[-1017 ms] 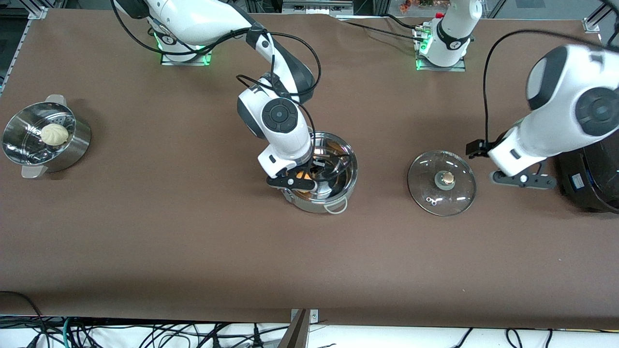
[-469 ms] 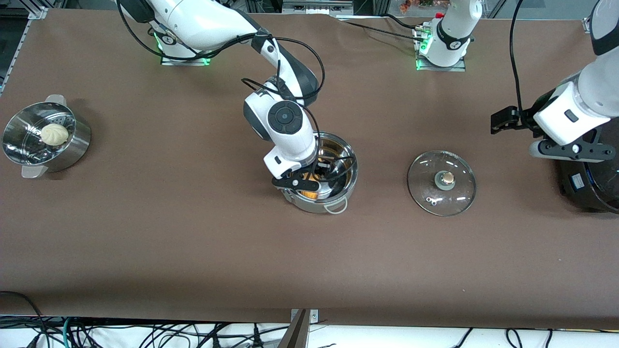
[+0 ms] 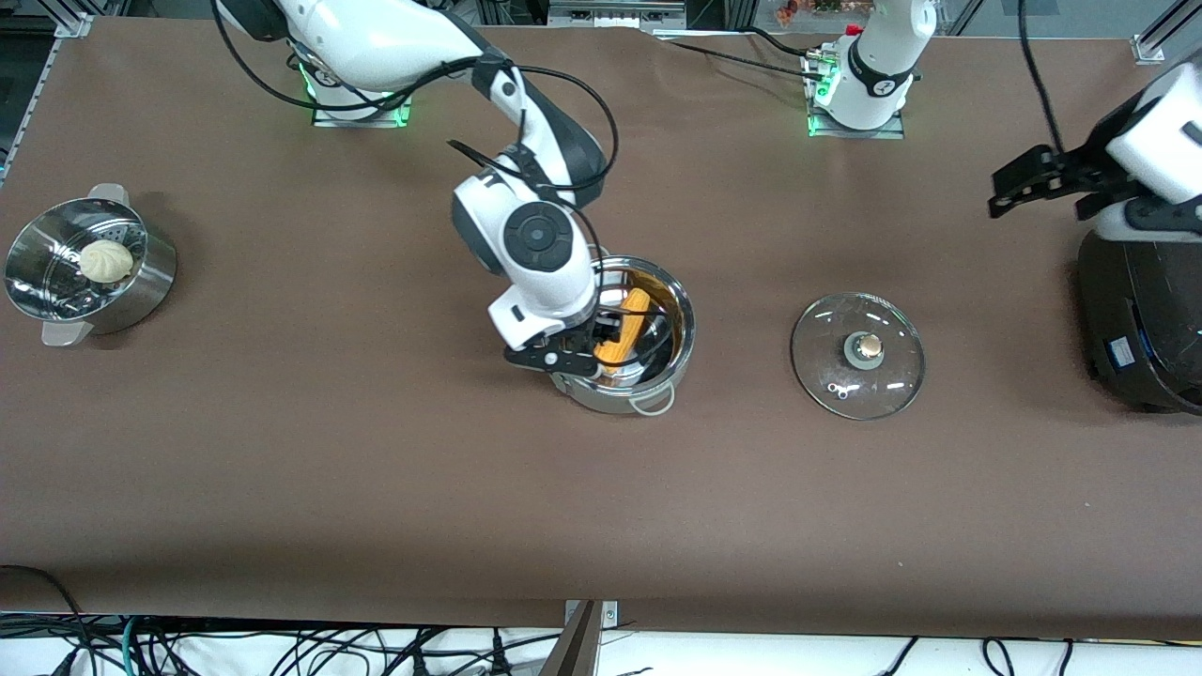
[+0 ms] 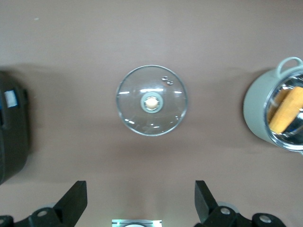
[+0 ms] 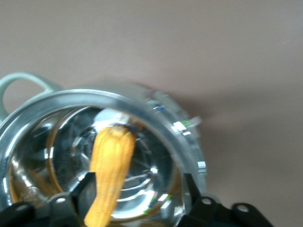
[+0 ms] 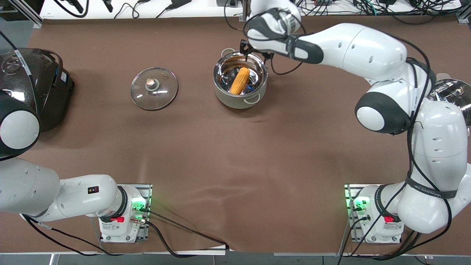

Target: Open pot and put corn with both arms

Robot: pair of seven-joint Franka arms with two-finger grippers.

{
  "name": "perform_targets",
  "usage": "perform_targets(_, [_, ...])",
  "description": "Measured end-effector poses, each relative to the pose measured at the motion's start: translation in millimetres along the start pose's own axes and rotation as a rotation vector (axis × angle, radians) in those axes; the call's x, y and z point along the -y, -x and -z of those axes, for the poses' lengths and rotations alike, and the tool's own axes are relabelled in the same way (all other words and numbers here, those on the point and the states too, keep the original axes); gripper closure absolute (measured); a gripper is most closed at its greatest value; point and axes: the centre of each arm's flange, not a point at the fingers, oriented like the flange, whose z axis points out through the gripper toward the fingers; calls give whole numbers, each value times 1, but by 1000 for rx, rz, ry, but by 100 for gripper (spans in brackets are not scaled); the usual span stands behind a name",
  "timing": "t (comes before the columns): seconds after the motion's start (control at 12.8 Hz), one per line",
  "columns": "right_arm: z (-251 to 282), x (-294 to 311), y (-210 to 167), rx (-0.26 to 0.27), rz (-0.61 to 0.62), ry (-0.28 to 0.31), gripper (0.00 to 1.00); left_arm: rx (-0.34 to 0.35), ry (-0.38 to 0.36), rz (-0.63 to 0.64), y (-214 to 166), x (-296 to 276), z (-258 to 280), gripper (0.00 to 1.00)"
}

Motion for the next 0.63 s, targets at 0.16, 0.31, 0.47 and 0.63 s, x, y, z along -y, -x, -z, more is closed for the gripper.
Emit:
perform_targets(0.16, [37, -42, -26, 17, 52, 25, 10, -23, -7, 15, 4, 5, -10, 0])
perform_targets(0.31, [72, -91, -53, 32, 114, 38, 4, -28, -14, 2, 8, -4, -30, 0])
perform_targets(0.47, [104, -138, -72, 38, 149, 41, 0, -27, -14, 10, 11, 1, -38, 0])
perform_targets(0.63, [133, -186, -76, 31, 159, 44, 0, -31, -10, 22, 11, 8, -38, 0])
